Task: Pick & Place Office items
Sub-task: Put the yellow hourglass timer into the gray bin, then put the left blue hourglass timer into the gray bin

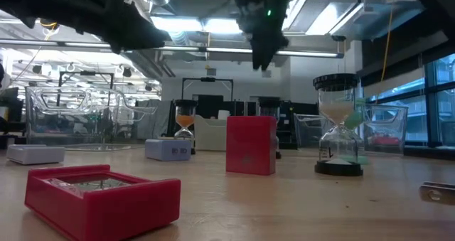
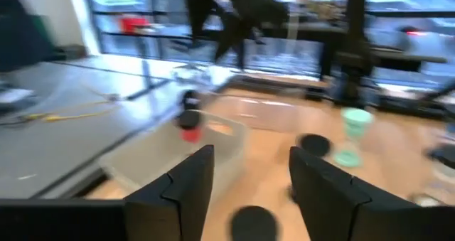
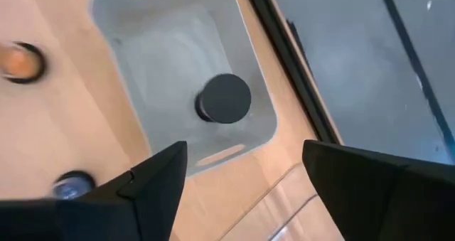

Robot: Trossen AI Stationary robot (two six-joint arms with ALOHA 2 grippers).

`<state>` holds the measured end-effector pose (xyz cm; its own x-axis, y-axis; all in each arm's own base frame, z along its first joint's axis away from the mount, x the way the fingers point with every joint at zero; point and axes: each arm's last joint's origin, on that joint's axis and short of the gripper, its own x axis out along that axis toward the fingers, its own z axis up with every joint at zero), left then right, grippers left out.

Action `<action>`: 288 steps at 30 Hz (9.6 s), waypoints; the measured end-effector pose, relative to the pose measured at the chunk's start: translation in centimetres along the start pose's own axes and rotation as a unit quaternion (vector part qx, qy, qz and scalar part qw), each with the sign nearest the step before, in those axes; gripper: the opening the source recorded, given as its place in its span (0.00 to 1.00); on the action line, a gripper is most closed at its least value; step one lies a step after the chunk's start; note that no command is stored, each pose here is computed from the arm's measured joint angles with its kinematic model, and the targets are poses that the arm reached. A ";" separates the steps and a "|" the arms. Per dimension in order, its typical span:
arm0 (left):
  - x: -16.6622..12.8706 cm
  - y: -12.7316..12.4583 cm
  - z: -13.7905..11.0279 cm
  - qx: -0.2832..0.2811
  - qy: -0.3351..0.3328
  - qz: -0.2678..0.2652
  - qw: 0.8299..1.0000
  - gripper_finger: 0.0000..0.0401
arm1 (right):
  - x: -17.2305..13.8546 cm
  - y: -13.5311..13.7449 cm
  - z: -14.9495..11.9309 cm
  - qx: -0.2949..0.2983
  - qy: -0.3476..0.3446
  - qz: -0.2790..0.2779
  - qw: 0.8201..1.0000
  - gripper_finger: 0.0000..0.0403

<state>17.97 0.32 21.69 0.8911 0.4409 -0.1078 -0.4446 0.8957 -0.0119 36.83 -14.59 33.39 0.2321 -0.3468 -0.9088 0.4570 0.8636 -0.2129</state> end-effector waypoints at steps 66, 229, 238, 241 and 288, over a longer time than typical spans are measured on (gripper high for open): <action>12.3 0.1 -1.4 0.008 0.386 -0.025 0.922 0.51 | -8.5 3.8 -7.7 0.023 0.009 -0.130 0.991 0.68; 22.5 -5.0 -3.0 0.143 0.222 -0.191 0.946 0.65 | 0.7 7.7 -23.4 0.035 -0.244 0.138 0.959 0.68; 22.6 -5.1 -3.2 0.129 0.222 -0.187 0.948 0.56 | 0.7 7.7 -23.4 0.035 -0.243 0.138 0.960 0.68; 22.6 -5.2 -3.1 0.116 0.220 -0.185 0.951 0.51 | 0.7 7.7 -23.4 0.035 -0.243 0.138 0.960 0.68; 18.6 2.9 -1.5 0.055 0.190 0.124 0.972 0.51 | 0.9 7.6 -23.6 0.052 -0.227 0.138 0.963 0.68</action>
<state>33.09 11.06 18.12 0.6503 0.6086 -0.4546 -0.6103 0.7749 0.1645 20.22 0.31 22.52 0.6977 -0.2539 -0.6699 0.4020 0.9128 0.0727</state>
